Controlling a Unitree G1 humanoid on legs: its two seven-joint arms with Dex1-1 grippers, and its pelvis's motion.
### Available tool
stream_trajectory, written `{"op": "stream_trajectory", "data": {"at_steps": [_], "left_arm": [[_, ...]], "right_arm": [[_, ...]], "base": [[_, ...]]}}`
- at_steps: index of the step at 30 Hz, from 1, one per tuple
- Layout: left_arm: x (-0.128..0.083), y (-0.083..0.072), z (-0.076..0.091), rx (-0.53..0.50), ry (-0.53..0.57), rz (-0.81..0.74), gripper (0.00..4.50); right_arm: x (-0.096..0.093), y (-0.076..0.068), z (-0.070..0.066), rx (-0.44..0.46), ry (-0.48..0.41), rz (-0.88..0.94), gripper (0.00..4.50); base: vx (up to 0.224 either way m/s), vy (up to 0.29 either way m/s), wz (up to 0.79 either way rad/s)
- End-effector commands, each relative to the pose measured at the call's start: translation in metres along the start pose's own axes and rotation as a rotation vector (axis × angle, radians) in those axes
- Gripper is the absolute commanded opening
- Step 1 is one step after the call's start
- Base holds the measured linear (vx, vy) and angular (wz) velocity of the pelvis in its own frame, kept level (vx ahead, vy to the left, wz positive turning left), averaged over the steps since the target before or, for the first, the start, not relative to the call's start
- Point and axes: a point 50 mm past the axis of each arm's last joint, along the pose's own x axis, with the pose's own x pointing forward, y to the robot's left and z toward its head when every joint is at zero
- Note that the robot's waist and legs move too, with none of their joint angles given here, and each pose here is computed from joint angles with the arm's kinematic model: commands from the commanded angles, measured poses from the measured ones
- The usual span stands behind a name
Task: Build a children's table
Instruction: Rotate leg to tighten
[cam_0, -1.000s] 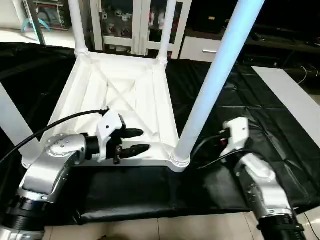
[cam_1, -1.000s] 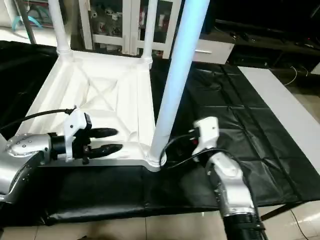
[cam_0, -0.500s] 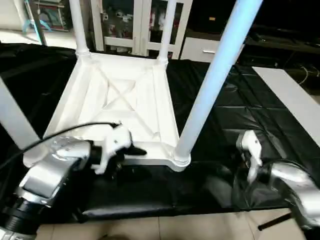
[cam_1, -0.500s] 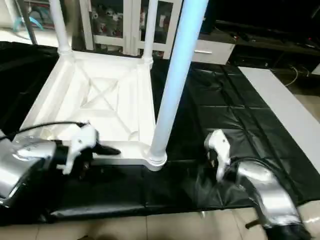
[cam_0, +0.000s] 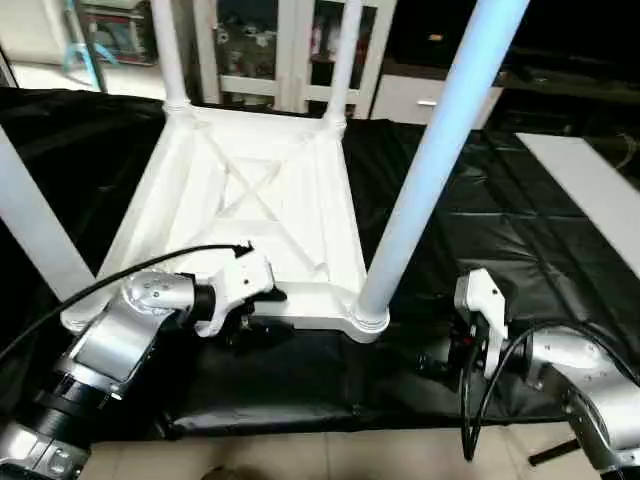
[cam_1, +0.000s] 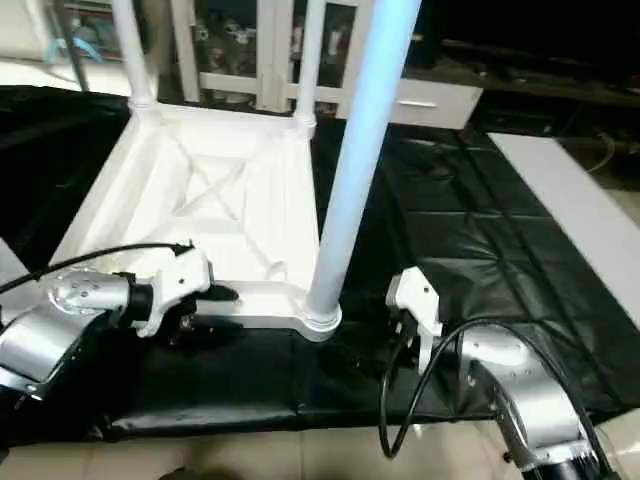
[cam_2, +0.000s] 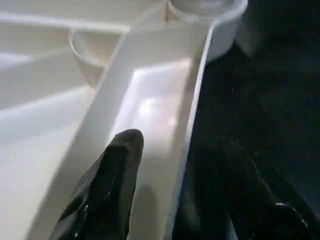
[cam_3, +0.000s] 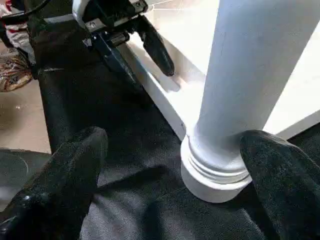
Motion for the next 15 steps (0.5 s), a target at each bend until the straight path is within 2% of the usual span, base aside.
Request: {"op": "stream_trajectory", "data": {"at_steps": [1,6,7,11,15], "left_arm": [[0.001,0.002,0.005,0.036,0.007,-0.012,2.61],[0.0,0.002,-0.001,0.023,0.034,-0.038,2.61],[-0.001,0.004,-0.003,0.022,0.04,-0.034,2.34],[0.0,0.011,-0.002,0.034,0.04,-0.002,2.08],[0.0,0.012,0.0,0.029,0.041,-0.018,1.84]], "right_arm": [[-0.003,-0.001,0.003,-0.013,0.002,-0.016,4.5],[-0.001,-0.001,0.003,-0.015,-0.005,-0.044,4.5],[0.001,0.002,0.004,-0.016,-0.01,-0.04,4.5],[0.004,0.007,0.002,-0.014,-0.011,-0.029,4.5],[0.004,0.007,-0.001,-0.009,-0.007,-0.039,4.5]], "base": [[0.0,0.0,0.0],[0.0,0.0,0.0],[0.0,0.0,0.0],[0.0,0.0,0.0],[0.0,0.0,0.0]]}}
